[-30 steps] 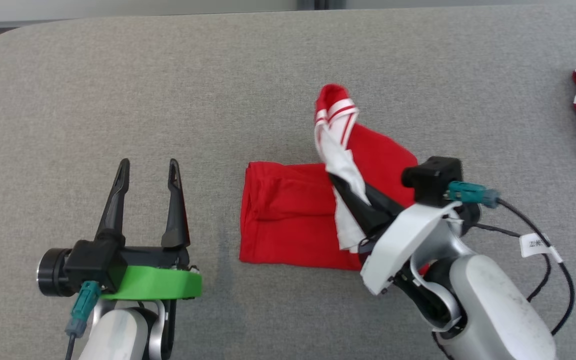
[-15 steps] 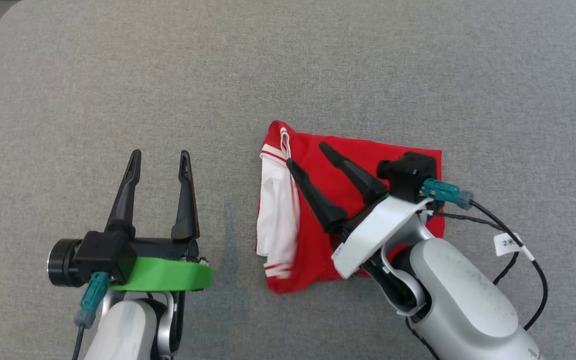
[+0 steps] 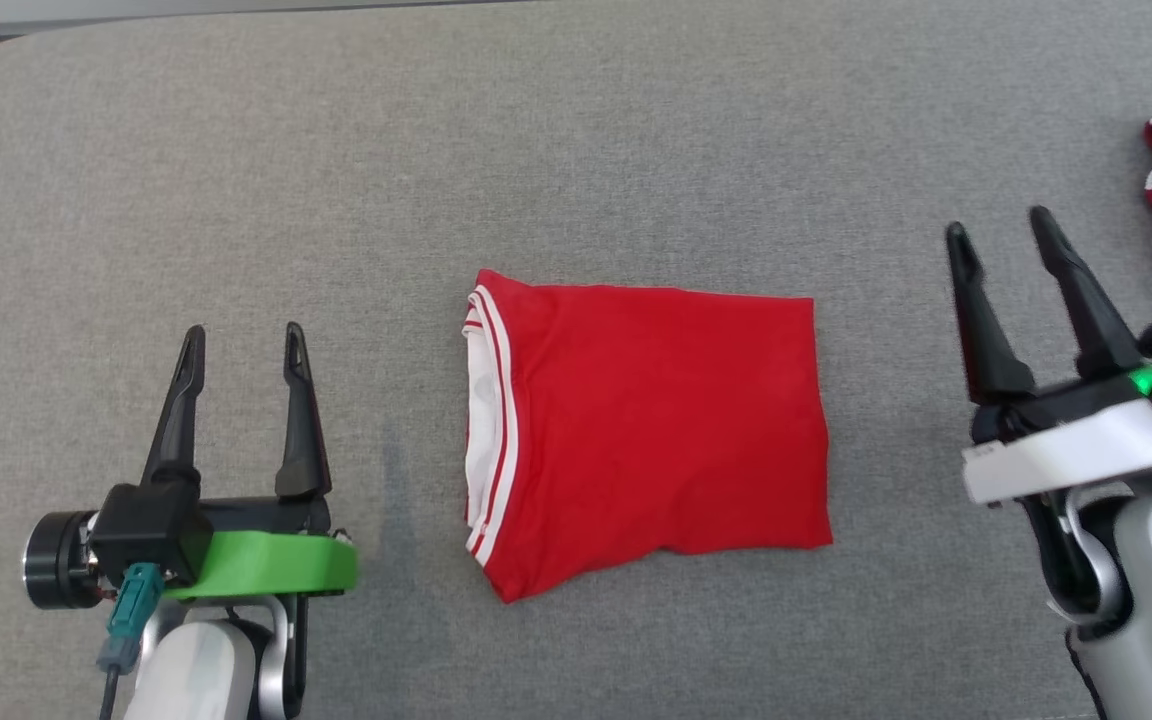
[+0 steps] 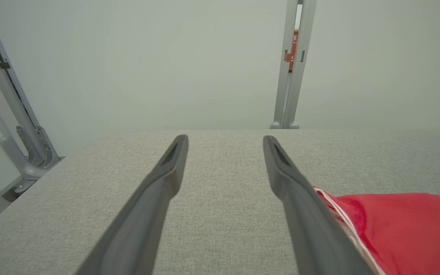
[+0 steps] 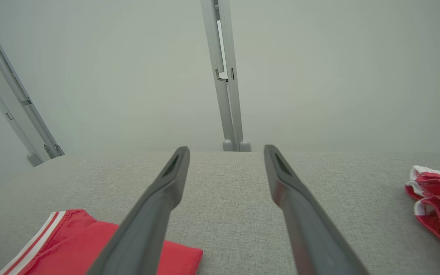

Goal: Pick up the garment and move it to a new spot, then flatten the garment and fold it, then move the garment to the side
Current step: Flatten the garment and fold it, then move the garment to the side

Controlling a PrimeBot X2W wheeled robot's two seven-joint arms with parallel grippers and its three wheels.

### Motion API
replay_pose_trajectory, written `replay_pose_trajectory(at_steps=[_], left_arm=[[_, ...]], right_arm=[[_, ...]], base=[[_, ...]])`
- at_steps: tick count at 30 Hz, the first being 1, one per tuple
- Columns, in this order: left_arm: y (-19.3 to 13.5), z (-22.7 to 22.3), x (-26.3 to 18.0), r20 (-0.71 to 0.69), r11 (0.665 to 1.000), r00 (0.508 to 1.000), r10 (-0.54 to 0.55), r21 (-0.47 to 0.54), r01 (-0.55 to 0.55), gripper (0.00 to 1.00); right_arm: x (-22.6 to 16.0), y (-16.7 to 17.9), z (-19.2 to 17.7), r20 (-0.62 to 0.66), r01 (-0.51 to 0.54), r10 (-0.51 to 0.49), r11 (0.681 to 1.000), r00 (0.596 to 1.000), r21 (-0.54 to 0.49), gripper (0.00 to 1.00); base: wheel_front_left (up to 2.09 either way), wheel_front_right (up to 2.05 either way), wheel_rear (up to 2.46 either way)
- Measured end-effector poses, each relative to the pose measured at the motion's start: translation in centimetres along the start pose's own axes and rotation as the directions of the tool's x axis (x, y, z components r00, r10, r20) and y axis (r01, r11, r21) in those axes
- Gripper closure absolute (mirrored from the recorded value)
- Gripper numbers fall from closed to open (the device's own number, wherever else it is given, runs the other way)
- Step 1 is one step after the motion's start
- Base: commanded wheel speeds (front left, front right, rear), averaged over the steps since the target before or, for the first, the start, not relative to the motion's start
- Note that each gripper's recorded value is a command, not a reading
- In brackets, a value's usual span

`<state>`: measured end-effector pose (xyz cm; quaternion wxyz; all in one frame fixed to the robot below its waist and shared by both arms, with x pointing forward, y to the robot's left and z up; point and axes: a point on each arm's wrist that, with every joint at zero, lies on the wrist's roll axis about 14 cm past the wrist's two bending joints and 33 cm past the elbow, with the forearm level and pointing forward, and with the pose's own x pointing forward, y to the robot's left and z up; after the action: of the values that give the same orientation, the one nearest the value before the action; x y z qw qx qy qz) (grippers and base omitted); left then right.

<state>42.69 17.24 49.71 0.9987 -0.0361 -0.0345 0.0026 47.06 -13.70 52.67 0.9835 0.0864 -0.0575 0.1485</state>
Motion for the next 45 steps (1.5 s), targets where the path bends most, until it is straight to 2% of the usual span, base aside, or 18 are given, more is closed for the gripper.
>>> replay_pose_trajectory(at_steps=[3, 6, 22, 32, 45], left_arm=[[0.2, -0.1, -0.4, -0.007, 1.000, 1.000, -0.002, 0.013, 0.002, 0.00], [0.0, -0.2, -1.0, -0.015, 1.000, 1.000, -0.009, 0.016, 0.009, 0.00], [-1.1, 0.0, -5.3, -0.058, 0.999, 0.997, -0.045, 0.004, 0.045, 0.00], [-1.3, 0.2, -7.0, -0.065, 0.999, 0.996, -0.054, 0.000, 0.054, 0.00], [-1.1, 0.0, -7.5, -0.080, 0.998, 0.995, -0.054, 0.006, 0.055, 0.00]], right_arm=[[-2.8, -2.7, 0.5, -0.015, 0.089, -0.090, 0.995, 0.996, -0.047, 0.00], [-5.0, -3.4, 1.0, -0.032, 0.132, -0.135, 0.989, 0.990, -0.071, 0.00], [-12.1, -1.7, 3.0, -0.059, 0.186, -0.190, 0.980, 0.980, -0.078, 0.00], [-13.8, -1.3, 4.1, -0.039, 0.191, -0.195, 0.978, 0.980, -0.084, 0.00], [-14.1, -1.2, 4.3, -0.042, 0.193, -0.197, 0.978, 0.979, -0.084, 0.00]], base=[[0.00, 0.00, 0.00], [0.00, 0.00, 0.00], [0.00, 0.00, 0.00], [0.00, 0.00, 0.00], [0.00, 0.00, 0.00]])
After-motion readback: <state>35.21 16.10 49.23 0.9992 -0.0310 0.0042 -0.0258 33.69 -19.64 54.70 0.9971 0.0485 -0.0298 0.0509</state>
